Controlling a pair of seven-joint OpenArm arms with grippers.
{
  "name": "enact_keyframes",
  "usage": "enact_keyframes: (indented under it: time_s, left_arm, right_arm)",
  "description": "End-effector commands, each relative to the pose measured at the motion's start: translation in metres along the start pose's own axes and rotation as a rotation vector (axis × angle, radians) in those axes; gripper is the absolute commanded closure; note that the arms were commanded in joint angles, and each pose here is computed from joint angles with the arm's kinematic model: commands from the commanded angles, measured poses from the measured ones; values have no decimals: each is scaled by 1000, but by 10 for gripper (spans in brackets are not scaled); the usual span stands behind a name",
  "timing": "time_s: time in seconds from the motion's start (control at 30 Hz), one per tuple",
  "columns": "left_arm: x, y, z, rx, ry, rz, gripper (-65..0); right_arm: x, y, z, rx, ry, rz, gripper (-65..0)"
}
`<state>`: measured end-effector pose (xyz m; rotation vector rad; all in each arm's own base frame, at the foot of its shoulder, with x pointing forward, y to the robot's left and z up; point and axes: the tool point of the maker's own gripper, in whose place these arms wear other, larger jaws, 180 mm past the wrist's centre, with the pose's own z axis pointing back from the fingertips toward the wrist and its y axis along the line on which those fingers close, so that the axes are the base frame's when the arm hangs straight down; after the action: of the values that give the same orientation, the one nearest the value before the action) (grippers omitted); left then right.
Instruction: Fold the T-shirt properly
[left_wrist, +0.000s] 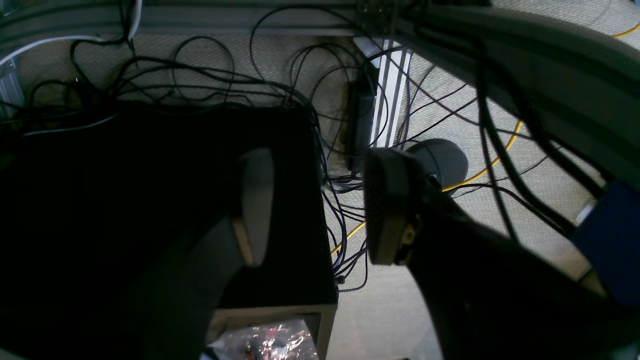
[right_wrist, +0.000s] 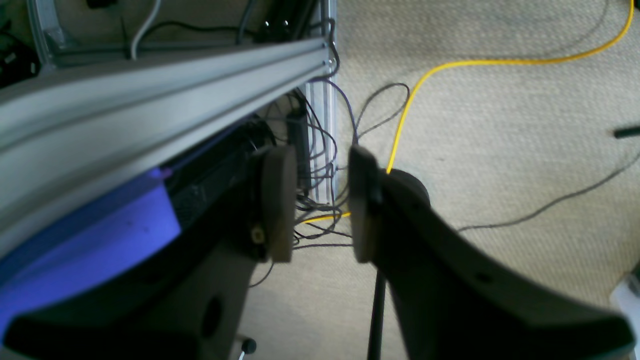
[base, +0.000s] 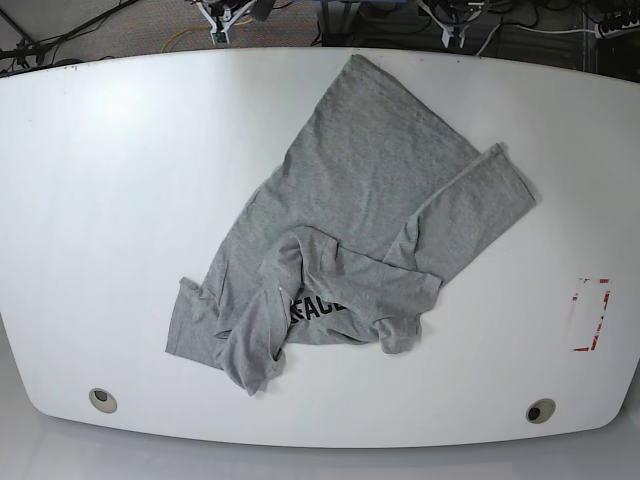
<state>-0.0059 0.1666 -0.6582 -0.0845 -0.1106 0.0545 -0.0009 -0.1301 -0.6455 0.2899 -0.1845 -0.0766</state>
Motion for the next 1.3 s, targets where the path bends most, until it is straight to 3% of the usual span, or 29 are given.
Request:
enact_keyframes:
  time_s: [0.0,0.13,0.33,0.73,0.97,1.1,1.27]
  left_arm:
    - [0,5,1,6,-9,0,-267]
    - [-4,5,3,7,-29,1,-267]
    - [-13,5,11,8,-147,6,-265]
    - [-15,15,30,13,-269,-23,-264]
    - [-10,28,60,18,-343,-100,-264]
    - [-16,25,77,8,-360,-124,-264]
    - [-20,37,106,22,-400,-144,-264]
  right_arm:
    - [-1,-2,2,1,-5,-1,-168]
    - [1,-3,2,0,-13,0,-166]
    - [-11,-4,5,-6,-5,-17,-165]
    - [-7,20,30,-19,-145,53,-165]
    - [-16,21,54,-46,-185,74,-165]
    - [-14,15,78,-65,-250,30,-165]
    - [-18,12,107,-86,-263,24,-165]
